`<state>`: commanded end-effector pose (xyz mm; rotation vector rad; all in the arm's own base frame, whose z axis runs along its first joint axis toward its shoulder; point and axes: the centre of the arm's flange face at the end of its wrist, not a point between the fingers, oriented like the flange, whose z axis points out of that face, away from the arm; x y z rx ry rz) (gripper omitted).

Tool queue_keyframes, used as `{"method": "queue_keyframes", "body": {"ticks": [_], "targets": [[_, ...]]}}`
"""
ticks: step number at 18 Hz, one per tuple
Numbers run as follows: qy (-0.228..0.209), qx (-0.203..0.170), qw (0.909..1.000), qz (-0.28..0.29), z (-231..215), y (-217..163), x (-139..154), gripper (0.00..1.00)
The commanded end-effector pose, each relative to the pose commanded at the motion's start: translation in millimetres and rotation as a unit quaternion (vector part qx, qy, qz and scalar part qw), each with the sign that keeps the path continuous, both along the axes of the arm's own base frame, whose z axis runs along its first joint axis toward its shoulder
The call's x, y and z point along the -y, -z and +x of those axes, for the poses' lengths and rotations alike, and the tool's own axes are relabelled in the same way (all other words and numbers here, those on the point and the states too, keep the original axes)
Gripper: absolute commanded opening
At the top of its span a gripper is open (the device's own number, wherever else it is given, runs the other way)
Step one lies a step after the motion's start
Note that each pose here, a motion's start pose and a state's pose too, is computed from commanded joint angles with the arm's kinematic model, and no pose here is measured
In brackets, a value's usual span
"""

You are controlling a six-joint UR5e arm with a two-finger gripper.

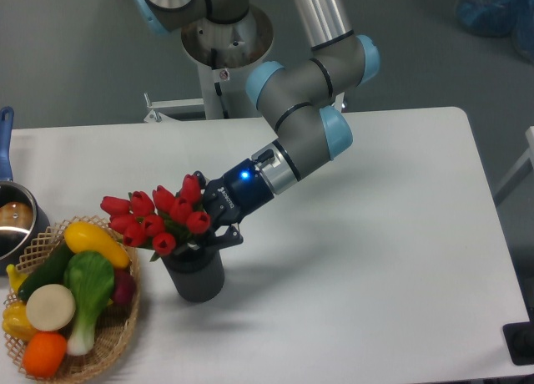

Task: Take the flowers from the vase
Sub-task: 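Lift the gripped tulips upward, drawing the stems out of the vase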

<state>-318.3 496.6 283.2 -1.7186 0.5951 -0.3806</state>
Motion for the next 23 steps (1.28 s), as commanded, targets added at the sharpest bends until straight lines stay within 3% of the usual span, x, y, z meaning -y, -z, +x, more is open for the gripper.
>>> {"method": "queue_keyframes", "body": {"ticks": [9,23], "targets": [[-0.003,0.007,0.9999,0.014,0,-11,2,0.44],[-0.014,-0.008,0.9995,0.028,3,-73,8,0.44]]}}
